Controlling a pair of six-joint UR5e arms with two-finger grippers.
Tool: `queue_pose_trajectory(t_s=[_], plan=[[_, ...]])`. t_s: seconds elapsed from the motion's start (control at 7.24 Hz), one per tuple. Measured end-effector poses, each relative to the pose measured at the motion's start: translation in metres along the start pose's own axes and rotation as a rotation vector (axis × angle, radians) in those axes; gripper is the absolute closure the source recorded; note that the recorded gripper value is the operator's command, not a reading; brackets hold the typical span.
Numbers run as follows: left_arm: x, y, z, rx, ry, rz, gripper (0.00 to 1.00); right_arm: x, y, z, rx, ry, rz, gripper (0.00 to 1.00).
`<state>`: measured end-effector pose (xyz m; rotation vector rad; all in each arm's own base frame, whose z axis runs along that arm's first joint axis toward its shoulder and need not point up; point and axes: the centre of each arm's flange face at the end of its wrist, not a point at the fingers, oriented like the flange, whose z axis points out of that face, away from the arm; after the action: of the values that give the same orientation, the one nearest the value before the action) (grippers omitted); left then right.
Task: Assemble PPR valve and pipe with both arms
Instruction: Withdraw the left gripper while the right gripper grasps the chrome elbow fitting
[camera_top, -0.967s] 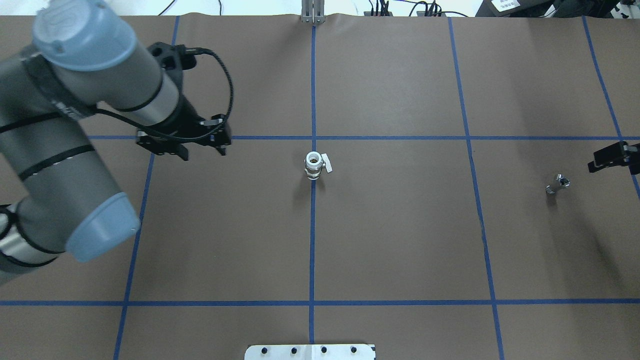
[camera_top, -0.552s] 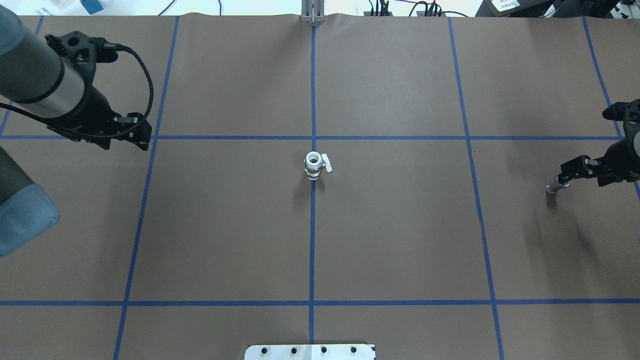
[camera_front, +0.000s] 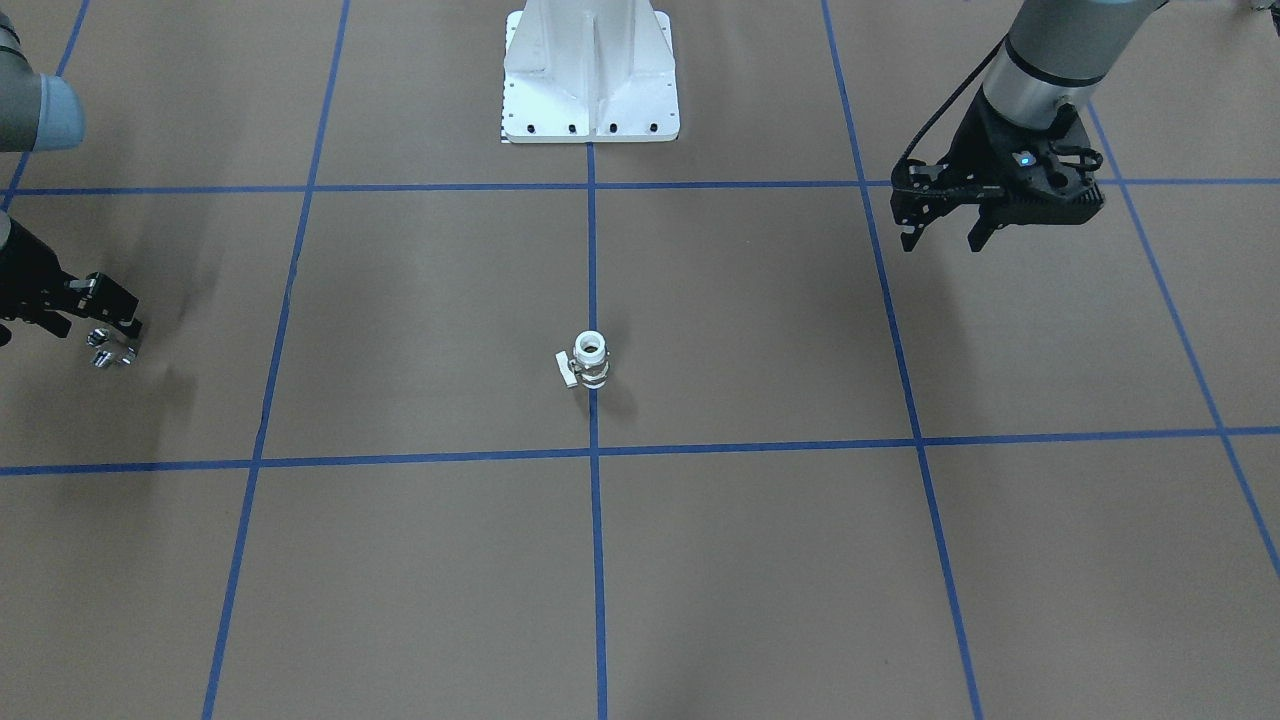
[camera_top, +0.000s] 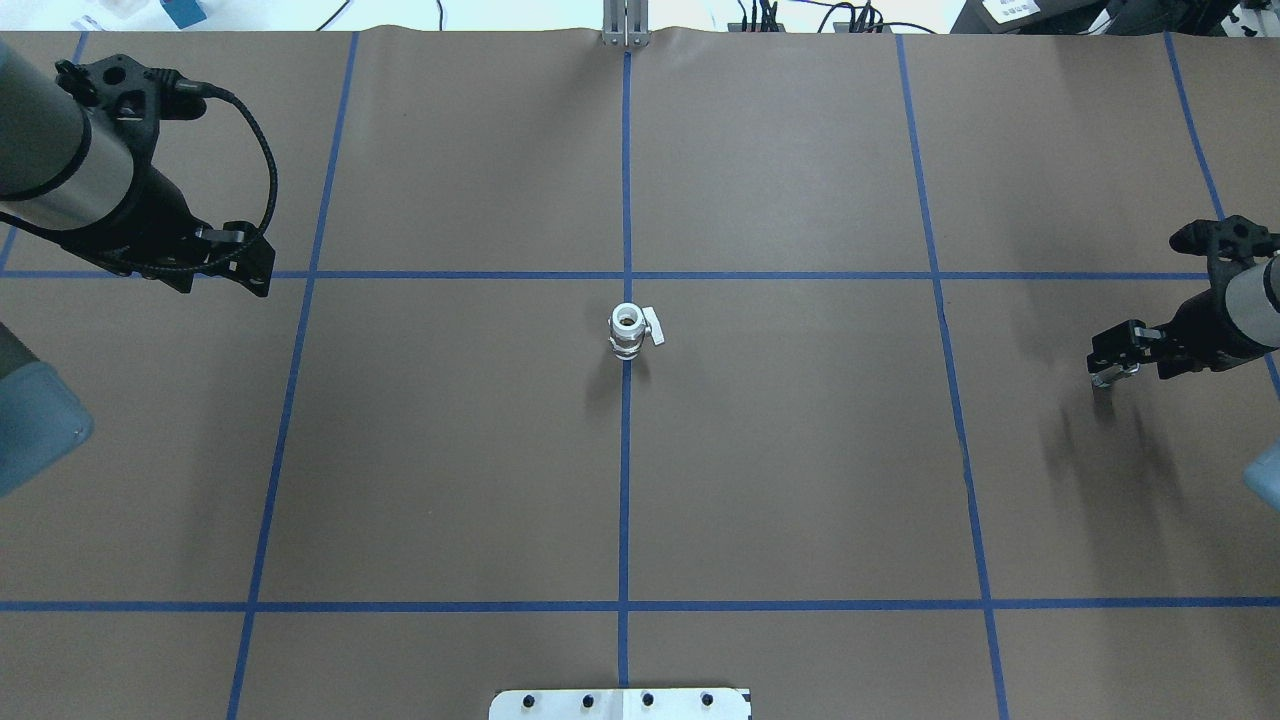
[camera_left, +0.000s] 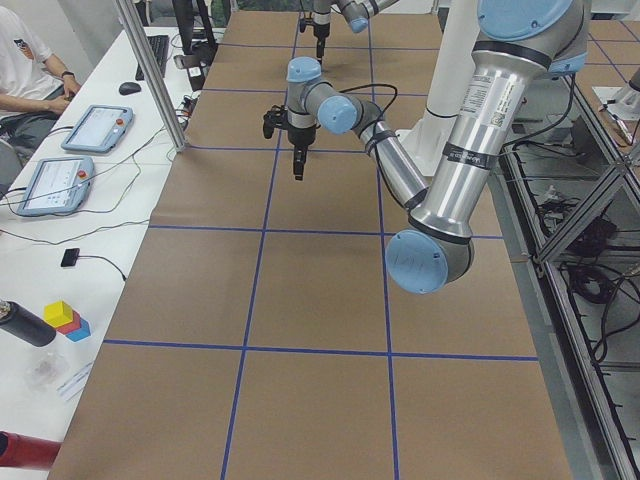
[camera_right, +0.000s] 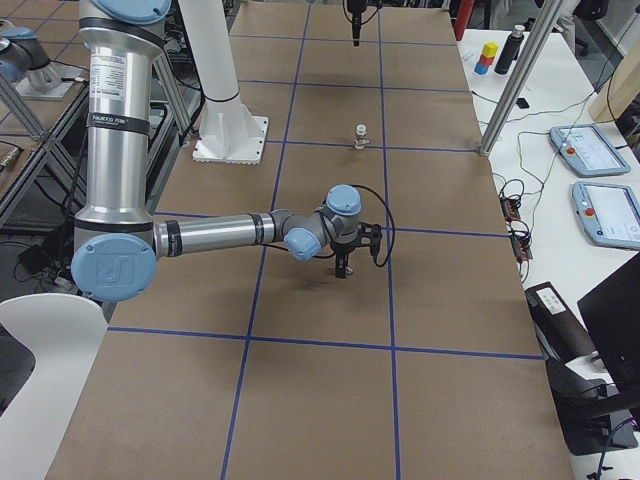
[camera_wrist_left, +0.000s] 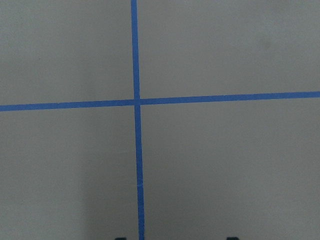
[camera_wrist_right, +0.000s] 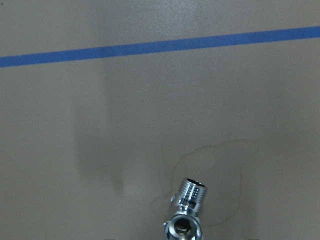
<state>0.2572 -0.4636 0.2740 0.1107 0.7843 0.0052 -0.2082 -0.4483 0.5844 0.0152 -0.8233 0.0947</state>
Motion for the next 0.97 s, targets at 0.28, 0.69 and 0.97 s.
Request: queue_pose_trajectory(t_s=[0.28,0.69,0.97], plan=[[0.000,0.000,0.000,0.001,0.001,0.001,0.26,0.001,-0.002,0.008,-0.002,0.012,0.001,0.97],[0.003,-0.001,-0.001,0.001,0.003,-0.006,0.27,0.005,0.001,0.006,0.001,0.015,0.004,1.00],[0.001,-0.002,0.002,-0.002,-0.002,-0.002,0.27,-0.016,-0.002,-0.018,0.018,-0.011,-0.005,1.00]])
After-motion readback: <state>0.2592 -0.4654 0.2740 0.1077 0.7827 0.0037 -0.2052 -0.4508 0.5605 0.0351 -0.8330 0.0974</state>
